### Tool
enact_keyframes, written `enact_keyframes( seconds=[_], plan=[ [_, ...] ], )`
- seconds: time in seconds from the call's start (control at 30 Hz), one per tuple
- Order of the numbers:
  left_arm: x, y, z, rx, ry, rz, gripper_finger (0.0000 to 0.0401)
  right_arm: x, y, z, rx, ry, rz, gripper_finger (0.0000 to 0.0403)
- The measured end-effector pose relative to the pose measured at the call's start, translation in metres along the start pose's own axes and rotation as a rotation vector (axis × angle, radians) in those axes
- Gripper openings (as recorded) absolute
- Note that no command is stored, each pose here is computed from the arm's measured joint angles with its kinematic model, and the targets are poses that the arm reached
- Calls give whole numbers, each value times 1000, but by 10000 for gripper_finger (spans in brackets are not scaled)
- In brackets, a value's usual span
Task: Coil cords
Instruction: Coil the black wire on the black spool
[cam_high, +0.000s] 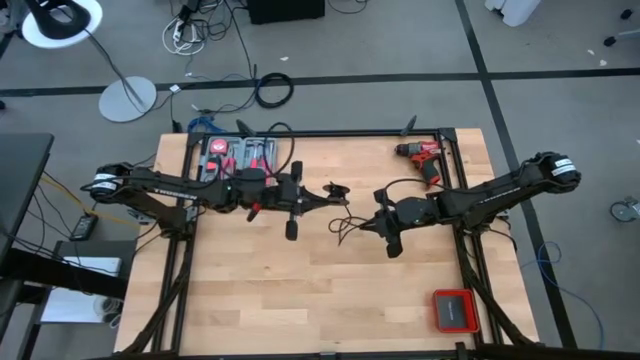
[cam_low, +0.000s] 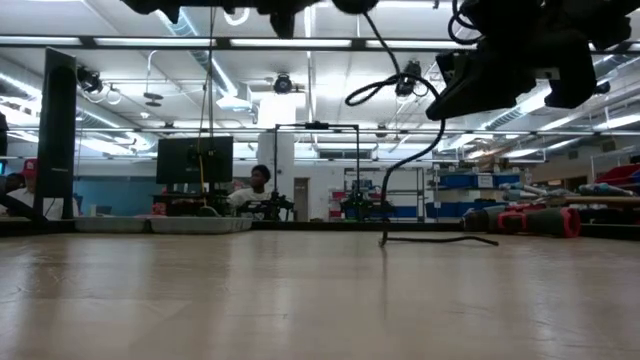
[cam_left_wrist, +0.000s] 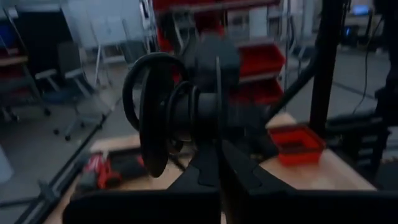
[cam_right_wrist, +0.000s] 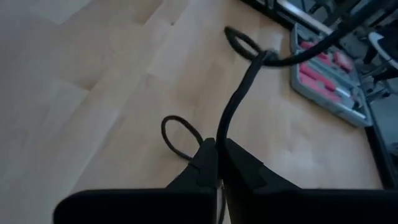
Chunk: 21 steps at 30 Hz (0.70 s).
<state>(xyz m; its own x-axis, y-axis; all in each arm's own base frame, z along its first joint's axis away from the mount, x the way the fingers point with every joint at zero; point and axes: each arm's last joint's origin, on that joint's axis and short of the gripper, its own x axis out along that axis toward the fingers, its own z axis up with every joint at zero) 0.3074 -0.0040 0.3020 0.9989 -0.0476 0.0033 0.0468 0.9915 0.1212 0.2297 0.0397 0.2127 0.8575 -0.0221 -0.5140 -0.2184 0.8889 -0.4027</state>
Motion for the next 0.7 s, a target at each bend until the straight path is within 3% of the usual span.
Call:
enact_keyframes(
  seconds=[0.37, 0.7],
  plan=[
    [-1, 0, 15, 11, -153, -5, 0, 34, -2, -4, -19, -67, 50, 7],
    [-3, 0, 23, 79, -238, 12, 0, 60, 6, -18, 2, -64, 203, 7]
  ],
)
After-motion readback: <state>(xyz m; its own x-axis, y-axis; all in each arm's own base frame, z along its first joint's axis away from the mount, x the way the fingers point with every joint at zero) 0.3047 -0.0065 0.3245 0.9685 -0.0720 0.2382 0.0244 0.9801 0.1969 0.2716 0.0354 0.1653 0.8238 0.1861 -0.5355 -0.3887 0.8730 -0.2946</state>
